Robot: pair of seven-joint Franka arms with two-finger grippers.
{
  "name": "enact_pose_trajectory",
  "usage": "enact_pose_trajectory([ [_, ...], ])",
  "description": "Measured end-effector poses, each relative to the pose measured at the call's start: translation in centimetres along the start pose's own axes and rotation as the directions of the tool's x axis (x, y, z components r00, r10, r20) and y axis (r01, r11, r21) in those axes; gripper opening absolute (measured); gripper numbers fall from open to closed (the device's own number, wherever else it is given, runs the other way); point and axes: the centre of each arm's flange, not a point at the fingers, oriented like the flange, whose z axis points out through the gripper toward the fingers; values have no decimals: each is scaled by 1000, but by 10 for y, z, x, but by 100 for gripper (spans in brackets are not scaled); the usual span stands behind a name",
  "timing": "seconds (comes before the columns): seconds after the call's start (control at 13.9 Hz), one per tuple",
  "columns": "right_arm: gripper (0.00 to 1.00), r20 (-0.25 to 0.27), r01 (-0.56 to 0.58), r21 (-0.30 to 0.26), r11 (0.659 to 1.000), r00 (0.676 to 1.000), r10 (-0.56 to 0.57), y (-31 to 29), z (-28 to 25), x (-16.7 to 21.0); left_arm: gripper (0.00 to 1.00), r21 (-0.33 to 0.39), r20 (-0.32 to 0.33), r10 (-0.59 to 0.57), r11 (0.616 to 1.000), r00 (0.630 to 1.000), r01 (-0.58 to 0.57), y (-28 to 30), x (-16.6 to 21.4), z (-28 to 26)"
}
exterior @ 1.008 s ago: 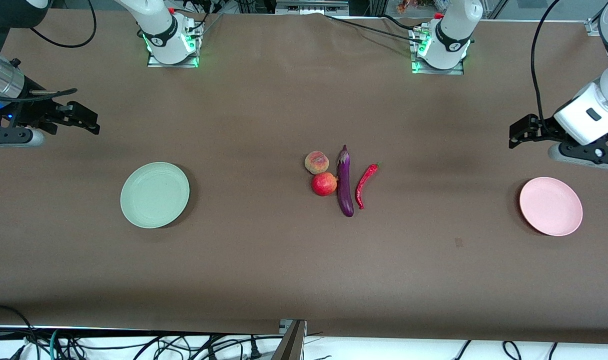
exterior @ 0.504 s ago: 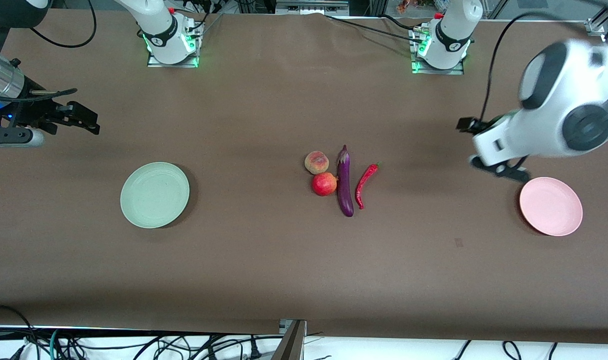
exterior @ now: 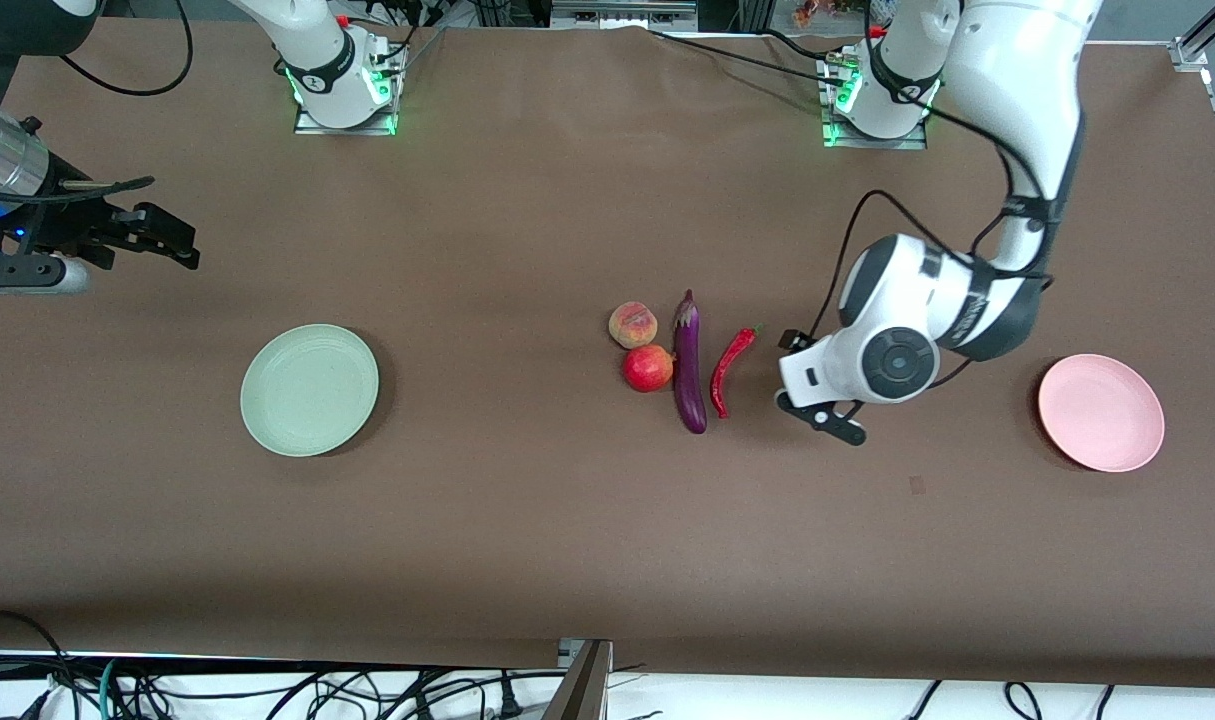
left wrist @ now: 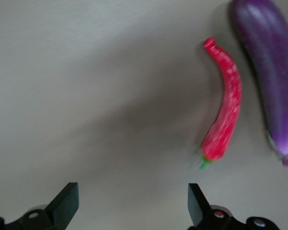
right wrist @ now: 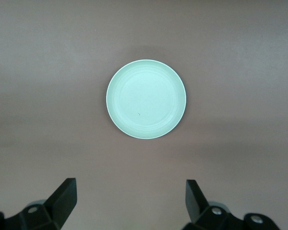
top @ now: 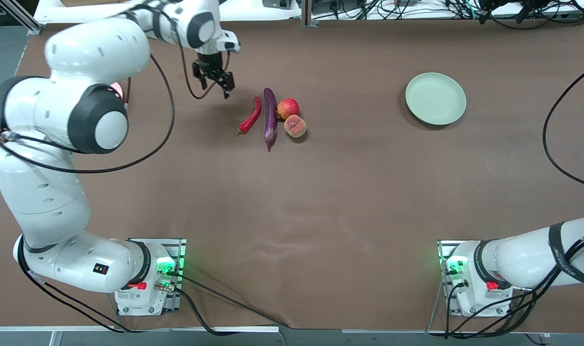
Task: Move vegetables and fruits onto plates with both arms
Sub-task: 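Reach the left gripper down to the red chili and grasp it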
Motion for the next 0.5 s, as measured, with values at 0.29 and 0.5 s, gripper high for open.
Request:
enact_pose_trajectory([
  [0.29,100,0,6,0,1000,1000,-6,-3,0,0,100,47,17,25,999,1000,-25,89,8,23],
  [0.5,100,-6,7,0,1000,1000,-7,-4,-1,0,100,95,-44,59,994,997,-55,109,14,41],
])
